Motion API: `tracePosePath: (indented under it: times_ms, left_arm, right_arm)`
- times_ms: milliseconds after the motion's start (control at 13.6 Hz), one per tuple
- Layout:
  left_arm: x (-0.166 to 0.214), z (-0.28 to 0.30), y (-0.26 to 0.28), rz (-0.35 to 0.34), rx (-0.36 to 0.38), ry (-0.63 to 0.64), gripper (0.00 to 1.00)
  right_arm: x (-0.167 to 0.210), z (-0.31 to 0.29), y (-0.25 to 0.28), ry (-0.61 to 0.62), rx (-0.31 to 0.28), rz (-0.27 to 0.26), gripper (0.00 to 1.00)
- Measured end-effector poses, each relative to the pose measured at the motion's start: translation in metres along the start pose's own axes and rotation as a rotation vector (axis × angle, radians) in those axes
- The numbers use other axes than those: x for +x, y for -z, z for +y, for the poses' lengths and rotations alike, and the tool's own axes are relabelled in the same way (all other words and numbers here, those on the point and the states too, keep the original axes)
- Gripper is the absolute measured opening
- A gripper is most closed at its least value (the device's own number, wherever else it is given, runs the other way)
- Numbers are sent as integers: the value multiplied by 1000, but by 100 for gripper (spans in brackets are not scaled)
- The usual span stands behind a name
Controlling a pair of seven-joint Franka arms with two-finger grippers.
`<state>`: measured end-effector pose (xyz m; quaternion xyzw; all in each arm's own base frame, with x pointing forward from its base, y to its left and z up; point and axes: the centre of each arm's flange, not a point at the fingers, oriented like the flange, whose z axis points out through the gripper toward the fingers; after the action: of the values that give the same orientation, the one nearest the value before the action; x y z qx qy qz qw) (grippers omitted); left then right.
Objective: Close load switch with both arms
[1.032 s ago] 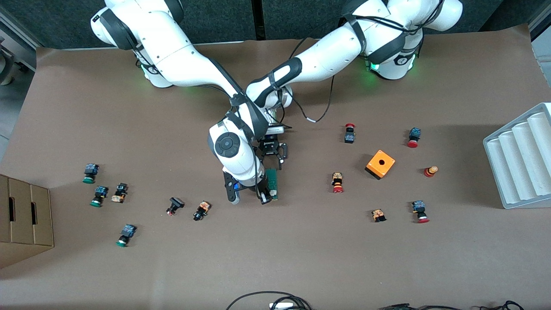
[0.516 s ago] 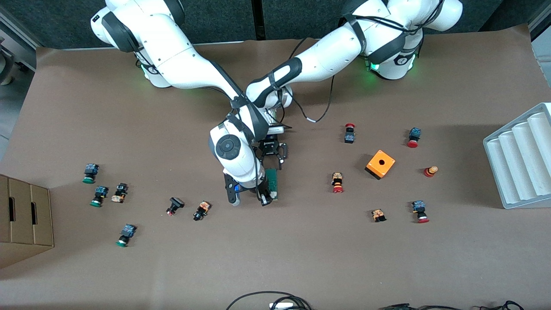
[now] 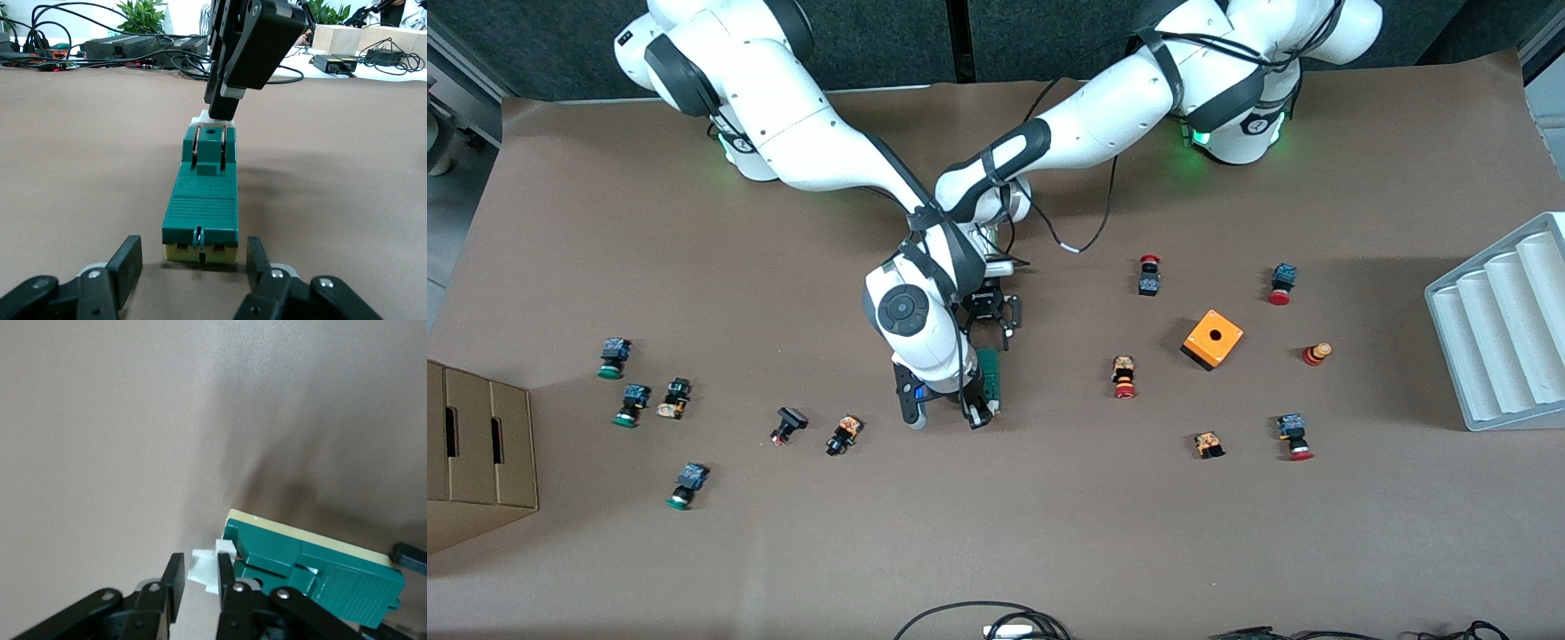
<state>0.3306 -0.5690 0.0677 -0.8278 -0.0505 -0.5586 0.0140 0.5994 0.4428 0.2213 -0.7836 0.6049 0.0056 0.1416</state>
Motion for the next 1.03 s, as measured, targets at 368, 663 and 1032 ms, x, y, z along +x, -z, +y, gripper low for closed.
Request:
tracePosePath:
  times_ms: [368,663,1032]
  left_arm:
    - [0,0,0,0,0,0,71]
    - [0,0,0,0,0,0,71]
    - [0,0,0,0,0,0,71]
  right_arm:
    - [0,0,-3,0,0,1,29]
    - [0,-5,2,-4,9,-8,33]
    - [15,-32,63,67,-7,-20,75]
